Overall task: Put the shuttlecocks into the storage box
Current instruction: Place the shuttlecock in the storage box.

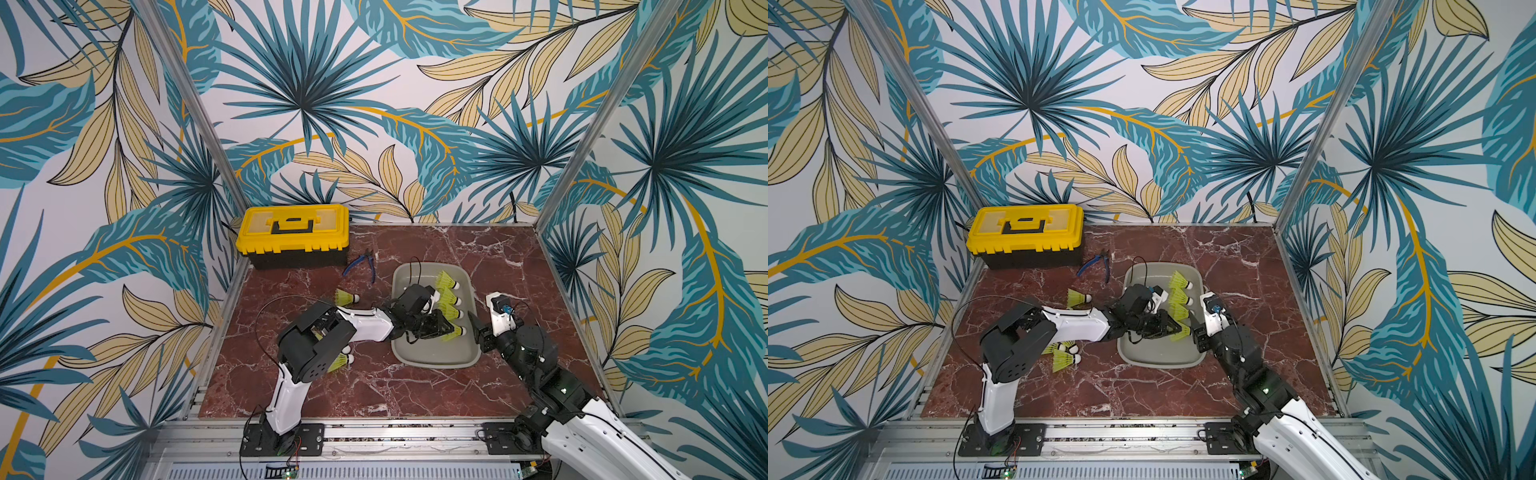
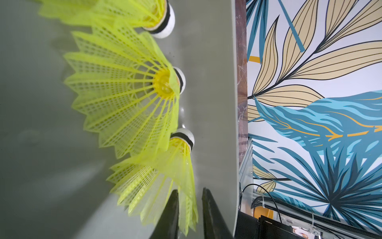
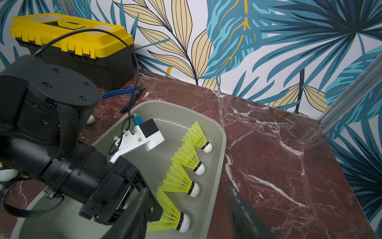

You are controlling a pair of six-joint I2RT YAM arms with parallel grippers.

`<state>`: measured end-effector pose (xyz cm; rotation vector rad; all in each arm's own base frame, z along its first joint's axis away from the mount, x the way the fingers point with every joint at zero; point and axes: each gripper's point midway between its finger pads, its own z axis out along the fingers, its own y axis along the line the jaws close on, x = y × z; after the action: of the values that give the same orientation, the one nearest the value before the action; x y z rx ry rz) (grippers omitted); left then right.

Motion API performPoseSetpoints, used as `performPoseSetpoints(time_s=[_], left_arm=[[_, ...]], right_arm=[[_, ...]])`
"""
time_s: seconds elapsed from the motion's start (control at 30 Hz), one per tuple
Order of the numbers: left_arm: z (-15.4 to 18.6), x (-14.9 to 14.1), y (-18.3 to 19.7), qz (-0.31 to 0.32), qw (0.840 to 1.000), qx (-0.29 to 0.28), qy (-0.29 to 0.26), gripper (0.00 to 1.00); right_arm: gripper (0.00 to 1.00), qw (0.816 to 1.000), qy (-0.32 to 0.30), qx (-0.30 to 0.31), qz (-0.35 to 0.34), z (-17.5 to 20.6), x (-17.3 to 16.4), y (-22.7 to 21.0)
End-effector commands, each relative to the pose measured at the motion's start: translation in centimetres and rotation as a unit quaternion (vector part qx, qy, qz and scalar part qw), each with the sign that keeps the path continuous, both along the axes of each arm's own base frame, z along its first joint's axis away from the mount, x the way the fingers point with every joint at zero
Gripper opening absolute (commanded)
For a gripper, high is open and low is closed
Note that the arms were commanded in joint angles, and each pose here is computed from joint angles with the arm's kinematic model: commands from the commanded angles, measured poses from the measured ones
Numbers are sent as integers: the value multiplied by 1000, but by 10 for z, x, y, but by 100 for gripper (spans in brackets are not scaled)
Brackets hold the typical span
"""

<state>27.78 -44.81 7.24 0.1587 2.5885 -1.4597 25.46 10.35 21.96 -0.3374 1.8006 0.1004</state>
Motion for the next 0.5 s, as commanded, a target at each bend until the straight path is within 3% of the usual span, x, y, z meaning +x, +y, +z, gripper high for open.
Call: performPoseSetpoints(time_s=[0.0, 0.47], left_arm=[[17, 6, -9, -2, 1000, -16, -19, 32], [29, 9, 21, 17, 996, 46, -72, 50]], right_arm=[[61, 1000, 12, -4, -8, -11, -2, -3], [61, 1000, 9, -1, -11, -10, -1, -4]])
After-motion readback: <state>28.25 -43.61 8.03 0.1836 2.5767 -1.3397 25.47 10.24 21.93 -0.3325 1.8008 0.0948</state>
